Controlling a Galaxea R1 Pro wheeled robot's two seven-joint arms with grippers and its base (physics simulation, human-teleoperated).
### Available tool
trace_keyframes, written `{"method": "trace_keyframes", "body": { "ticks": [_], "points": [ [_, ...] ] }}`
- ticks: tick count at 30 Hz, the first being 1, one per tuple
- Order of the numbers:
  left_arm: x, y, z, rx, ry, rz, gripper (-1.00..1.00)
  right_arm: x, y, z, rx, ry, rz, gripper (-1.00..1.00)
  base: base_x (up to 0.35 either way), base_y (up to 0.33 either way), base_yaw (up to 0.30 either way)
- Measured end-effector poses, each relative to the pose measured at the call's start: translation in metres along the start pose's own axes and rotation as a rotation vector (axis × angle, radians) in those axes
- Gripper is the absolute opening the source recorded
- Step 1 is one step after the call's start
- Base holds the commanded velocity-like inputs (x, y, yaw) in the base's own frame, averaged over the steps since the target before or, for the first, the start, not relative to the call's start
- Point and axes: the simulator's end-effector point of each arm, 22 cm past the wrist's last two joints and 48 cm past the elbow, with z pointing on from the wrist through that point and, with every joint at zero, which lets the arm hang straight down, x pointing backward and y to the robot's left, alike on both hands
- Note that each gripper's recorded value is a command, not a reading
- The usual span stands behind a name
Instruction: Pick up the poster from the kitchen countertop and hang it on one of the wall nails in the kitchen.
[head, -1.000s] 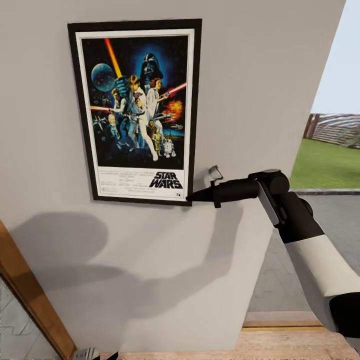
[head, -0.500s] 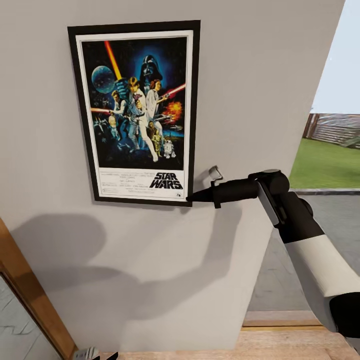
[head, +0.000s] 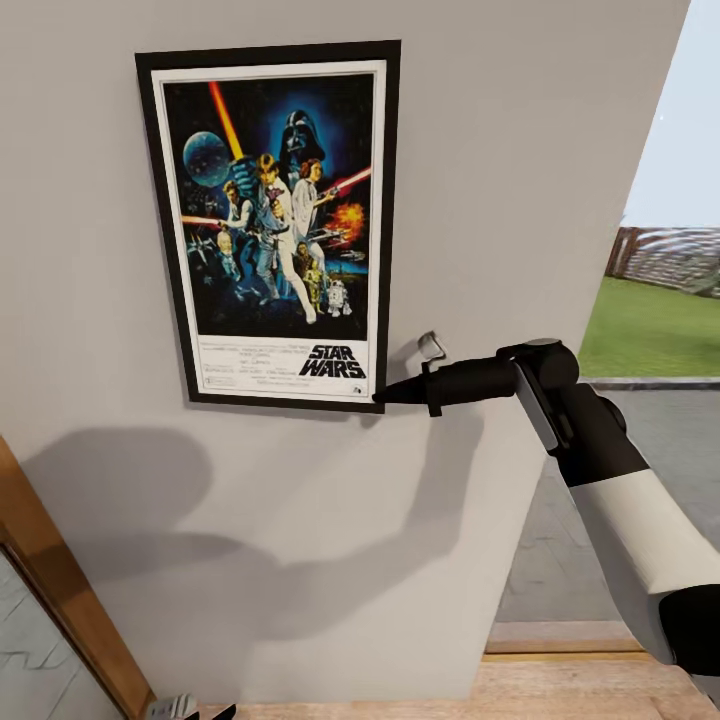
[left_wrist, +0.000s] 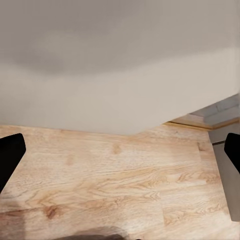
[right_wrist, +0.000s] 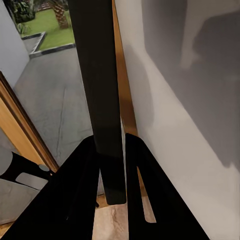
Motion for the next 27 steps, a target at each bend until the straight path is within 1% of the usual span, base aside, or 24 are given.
{"method": "trace_keyframes", "body": {
  "ticks": [13,14,17,19,21,27],
  "points": [
    [0.0,0.0,0.0,0.0,0.001,-0.001,1.0,0.001,0.0,0.0,0.0,0.0,-0.001,-1.0,0.0,0.0,0.0],
    [0.0,0.0,0.0,0.0,0.001,-0.001,1.0,0.001,-0.001,0.0,0.001,0.001,-0.004,-1.0,0.0,0.0,0.0],
    [0.0,0.0,0.0,0.0,0.001,-0.001,1.0,0.002,-0.004,0.0,0.011,0.001,-0.035,-1.0,0.0,0.0,0.0],
    [0.0,0.0,0.0,0.0,0.001,-0.001,1.0,0.004,-0.007,0.0,0.012,-0.002,-0.043,-1.0,0.0,0.0,0.0],
    [0.0,0.0,0.0,0.0,0.001,-0.001,1.0,0.008,-0.012,0.0,0.008,-0.01,-0.03,-1.0,0.0,0.0,0.0],
    [0.0,0.0,0.0,0.0,0.0,-0.001,1.0,0.008,-0.012,0.0,-0.008,-0.026,-0.013,-1.0,0.0,0.0,0.0]
  ]
}}
